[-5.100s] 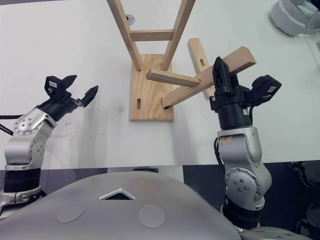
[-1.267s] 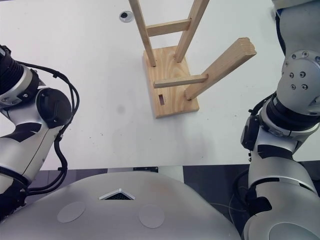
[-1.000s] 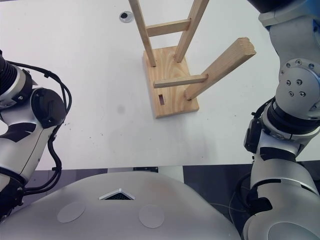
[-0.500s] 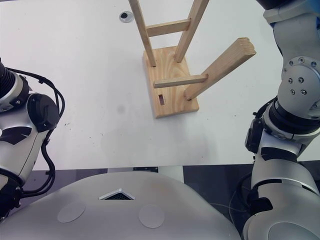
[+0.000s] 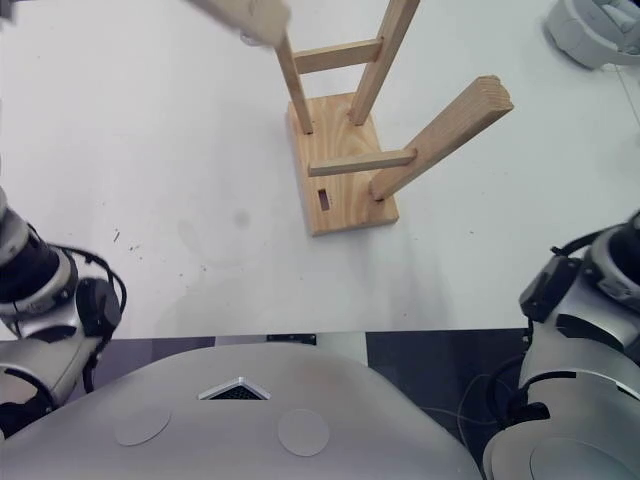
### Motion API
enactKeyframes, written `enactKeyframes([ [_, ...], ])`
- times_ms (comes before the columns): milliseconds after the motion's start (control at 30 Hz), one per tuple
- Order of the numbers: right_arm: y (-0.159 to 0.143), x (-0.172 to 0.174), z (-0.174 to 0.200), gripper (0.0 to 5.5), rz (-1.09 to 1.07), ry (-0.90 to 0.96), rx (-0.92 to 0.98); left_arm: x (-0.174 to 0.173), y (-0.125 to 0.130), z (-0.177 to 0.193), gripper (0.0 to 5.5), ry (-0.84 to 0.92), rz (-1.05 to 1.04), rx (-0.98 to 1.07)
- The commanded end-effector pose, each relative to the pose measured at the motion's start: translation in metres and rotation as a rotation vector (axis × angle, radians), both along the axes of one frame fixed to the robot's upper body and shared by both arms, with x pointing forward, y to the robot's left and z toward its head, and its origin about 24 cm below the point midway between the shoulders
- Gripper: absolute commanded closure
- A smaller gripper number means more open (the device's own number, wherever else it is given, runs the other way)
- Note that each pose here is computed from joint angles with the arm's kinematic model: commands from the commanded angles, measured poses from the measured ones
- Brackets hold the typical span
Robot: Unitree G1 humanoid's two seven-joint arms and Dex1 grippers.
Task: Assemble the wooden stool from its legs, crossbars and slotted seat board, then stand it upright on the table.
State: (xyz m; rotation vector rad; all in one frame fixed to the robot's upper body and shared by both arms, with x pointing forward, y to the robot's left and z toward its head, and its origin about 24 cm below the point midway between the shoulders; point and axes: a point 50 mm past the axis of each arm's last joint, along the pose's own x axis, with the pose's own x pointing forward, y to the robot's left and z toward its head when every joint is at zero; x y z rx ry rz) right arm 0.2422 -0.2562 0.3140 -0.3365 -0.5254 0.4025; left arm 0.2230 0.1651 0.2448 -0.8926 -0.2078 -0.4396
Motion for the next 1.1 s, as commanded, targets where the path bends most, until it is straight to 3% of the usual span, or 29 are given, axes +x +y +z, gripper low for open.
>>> enactKeyframes([
  [33, -0.041, 0.010, -0.057, 1.70, -0.241, 0.232, -0.092, -0.011, 0.000, -0.017, 4.47, 0.034, 0.109, 0.020],
  [167, -0.043, 0.003, -0.167, 1.70, -0.257, 0.638, -0.308, -0.012, -0.006, -0.047, 4.47, 0.088, 0.187, 0.226],
  [267, -0.009, 0.003, -0.246, 1.70, -0.164, 0.845, -0.391, -0.008, -0.017, -0.072, 4.47, 0.178, 0.167, 0.267],
  [333, 0.001, -0.008, -0.269, 1.70, -0.100, 0.909, -0.467, -0.003, -0.018, -0.088, 4.47, 0.259, 0.181, 0.253],
  [533, 0.013, -0.025, -0.264, 1.70, 0.102, 0.960, -0.563, -0.009, -0.025, -0.107, 4.47, 0.364, 0.192, 0.236],
  [667, 0.043, -0.031, -0.249, 1.70, 0.280, 0.941, -0.466, -0.012, -0.031, -0.109, 4.47, 0.388, 0.190, 0.206],
  [833, 0.062, -0.030, -0.251, 1.70, 0.332, 0.931, -0.418, -0.013, -0.030, -0.115, 4.47, 0.400, 0.229, 0.236],
  [1100, 0.037, -0.028, -0.243, 1.70, 0.229, 0.929, -0.425, -0.005, -0.041, -0.118, 4.47, 0.381, 0.240, 0.187],
])
